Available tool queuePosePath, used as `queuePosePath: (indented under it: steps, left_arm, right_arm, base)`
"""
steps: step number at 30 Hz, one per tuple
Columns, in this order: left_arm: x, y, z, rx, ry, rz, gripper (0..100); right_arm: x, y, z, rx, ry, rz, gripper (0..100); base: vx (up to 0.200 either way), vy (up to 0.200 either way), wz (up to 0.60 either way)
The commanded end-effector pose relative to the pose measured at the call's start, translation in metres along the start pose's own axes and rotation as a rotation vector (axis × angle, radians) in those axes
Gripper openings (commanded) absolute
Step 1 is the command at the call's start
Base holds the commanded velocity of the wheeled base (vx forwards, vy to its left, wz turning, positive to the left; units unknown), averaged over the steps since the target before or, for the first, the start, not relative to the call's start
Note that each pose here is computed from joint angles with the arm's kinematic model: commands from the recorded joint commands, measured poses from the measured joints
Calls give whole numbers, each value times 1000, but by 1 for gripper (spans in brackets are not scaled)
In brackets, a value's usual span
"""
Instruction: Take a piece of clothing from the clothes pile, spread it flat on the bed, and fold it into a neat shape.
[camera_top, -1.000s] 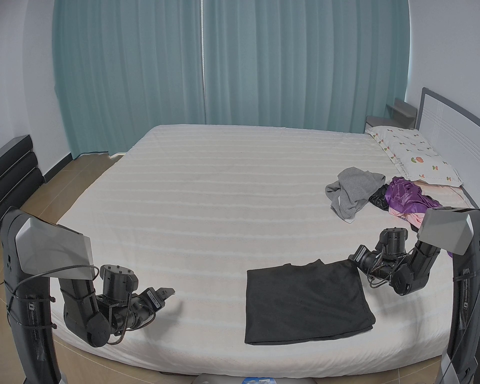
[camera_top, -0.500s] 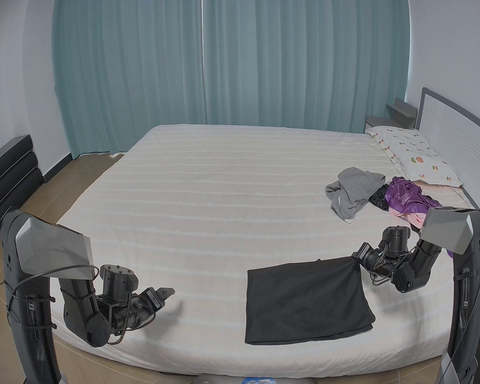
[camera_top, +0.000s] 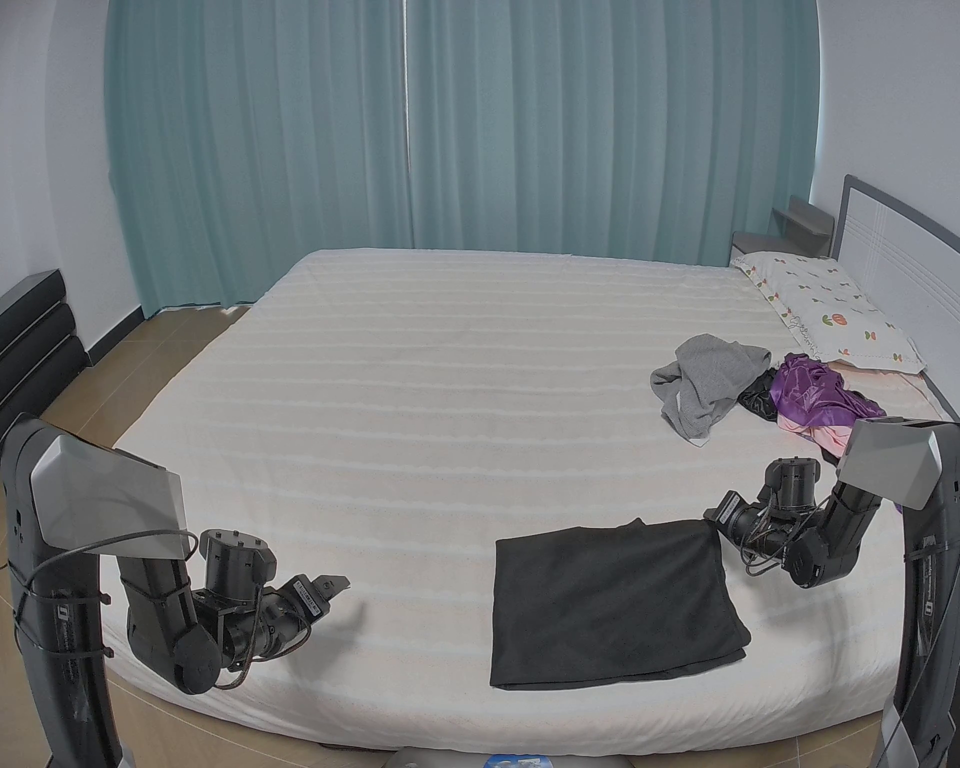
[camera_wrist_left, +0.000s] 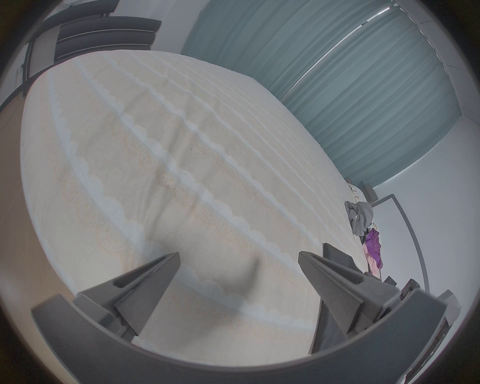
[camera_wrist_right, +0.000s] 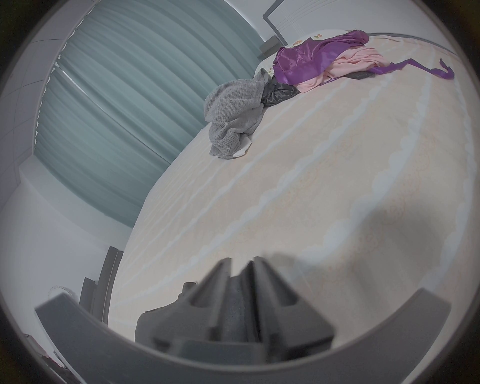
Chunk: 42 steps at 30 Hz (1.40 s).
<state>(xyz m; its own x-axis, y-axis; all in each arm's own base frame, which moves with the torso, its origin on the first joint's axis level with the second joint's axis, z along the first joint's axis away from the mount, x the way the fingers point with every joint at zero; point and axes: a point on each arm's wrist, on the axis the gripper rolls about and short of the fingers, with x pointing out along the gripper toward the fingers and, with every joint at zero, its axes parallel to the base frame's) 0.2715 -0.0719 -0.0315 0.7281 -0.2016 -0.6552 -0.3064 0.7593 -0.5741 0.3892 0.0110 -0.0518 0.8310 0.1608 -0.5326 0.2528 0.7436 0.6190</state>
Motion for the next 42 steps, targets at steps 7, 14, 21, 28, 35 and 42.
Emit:
queuePosePath:
  steps: [7, 14, 21, 28, 35, 42]
  left_arm:
    - [0, 0, 0, -2, -1, -1, 100]
    - [0, 0, 0, -5, -2, -2, 100]
    - [0, 0, 0, -2, -2, -2, 100]
    - [0, -1, 1, -2, -4, -4, 100]
    - [1, -2, 2, -2, -6, -9, 100]
    - [1, -2, 2, -2, -7, -10, 100]
  right_arm:
    - [-6, -5, -1, 19, 19, -3, 100]
    - [-16, -5, 5, 116, 18, 20, 100]
    - [-17, -7, 1, 111, 8, 29, 100]
    - [-18, -8, -1, 106, 1, 36, 100]
    - [-18, -8, -1, 105, 2, 35, 100]
    - [-17, -8, -2, 104, 3, 33, 100]
  base:
    - [0, 0, 0]
    - [0, 0, 0]
    - [0, 0, 0]
    - [-171, 0, 0]
    - [0, 0, 0]
    - [0, 0, 0]
